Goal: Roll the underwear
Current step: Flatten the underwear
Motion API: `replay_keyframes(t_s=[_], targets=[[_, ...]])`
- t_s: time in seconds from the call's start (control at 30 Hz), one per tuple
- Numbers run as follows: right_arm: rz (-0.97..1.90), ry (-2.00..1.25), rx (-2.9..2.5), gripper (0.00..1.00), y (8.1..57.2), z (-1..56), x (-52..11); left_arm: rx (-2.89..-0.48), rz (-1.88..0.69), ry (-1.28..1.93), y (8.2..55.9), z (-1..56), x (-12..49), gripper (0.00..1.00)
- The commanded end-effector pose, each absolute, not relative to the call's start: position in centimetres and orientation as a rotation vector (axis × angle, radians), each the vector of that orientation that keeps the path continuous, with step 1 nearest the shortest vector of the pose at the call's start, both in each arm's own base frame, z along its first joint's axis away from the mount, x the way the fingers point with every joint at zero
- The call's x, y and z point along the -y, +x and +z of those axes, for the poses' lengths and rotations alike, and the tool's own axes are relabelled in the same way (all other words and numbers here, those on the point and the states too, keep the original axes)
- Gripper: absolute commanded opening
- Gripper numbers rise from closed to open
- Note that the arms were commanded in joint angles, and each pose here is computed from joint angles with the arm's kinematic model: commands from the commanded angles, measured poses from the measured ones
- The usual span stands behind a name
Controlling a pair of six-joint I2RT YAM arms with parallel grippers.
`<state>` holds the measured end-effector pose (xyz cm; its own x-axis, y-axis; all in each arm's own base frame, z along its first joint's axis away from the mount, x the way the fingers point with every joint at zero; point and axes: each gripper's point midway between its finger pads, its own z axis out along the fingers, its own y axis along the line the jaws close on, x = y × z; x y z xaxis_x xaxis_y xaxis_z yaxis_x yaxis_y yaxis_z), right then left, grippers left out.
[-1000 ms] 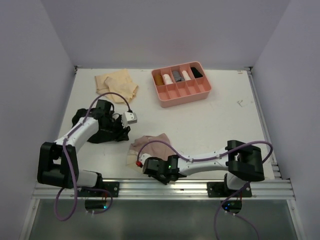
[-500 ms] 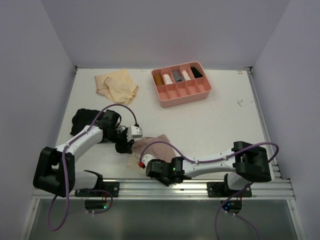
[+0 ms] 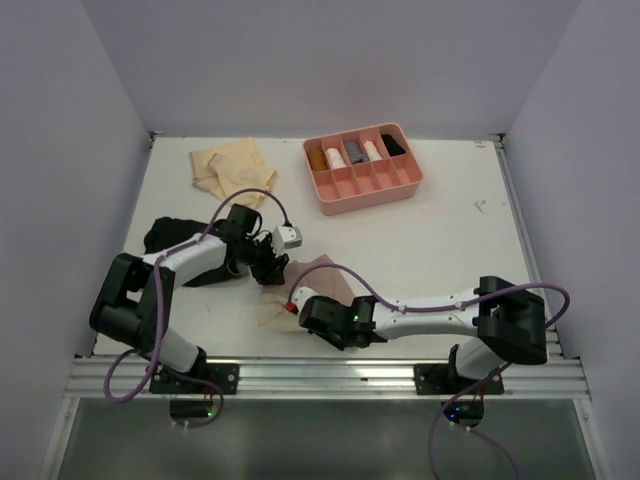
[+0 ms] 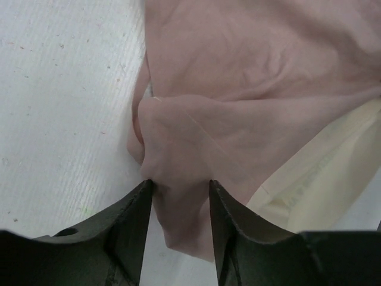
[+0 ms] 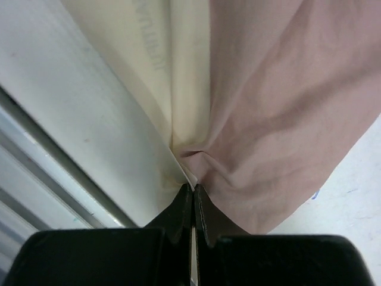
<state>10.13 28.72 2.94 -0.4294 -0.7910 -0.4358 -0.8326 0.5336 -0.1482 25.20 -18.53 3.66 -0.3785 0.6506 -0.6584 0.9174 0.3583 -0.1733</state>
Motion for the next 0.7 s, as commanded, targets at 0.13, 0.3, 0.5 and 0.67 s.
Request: replay_keyframes(t_s=[0.13, 0.3, 0.5, 0.67], targets=[[0.109, -1.365, -2.195, 0.02, 13.9, 5.1, -29.6, -2.142, -0.693, 1.293, 27.9, 3.8, 19.4, 0.14], [0.238, -1.340, -2.206, 0.18, 12.3, 6.8, -30.0, -2.171, -0.609, 1.184, 29.7, 4.6, 17.5, 0.00], [0.384, -1.276, -2.197, 0.35, 10.6, 8.5, -30.2, -2.210, -0.620, 1.143, 29.8, 4.5, 16.7, 0.00], [0.403, -1.323, -2.208, 0.33, 9.5, 7.8, -31.6, -2.224, -0.657, 1.145, 29.5, 4.3, 17.0, 0.03]])
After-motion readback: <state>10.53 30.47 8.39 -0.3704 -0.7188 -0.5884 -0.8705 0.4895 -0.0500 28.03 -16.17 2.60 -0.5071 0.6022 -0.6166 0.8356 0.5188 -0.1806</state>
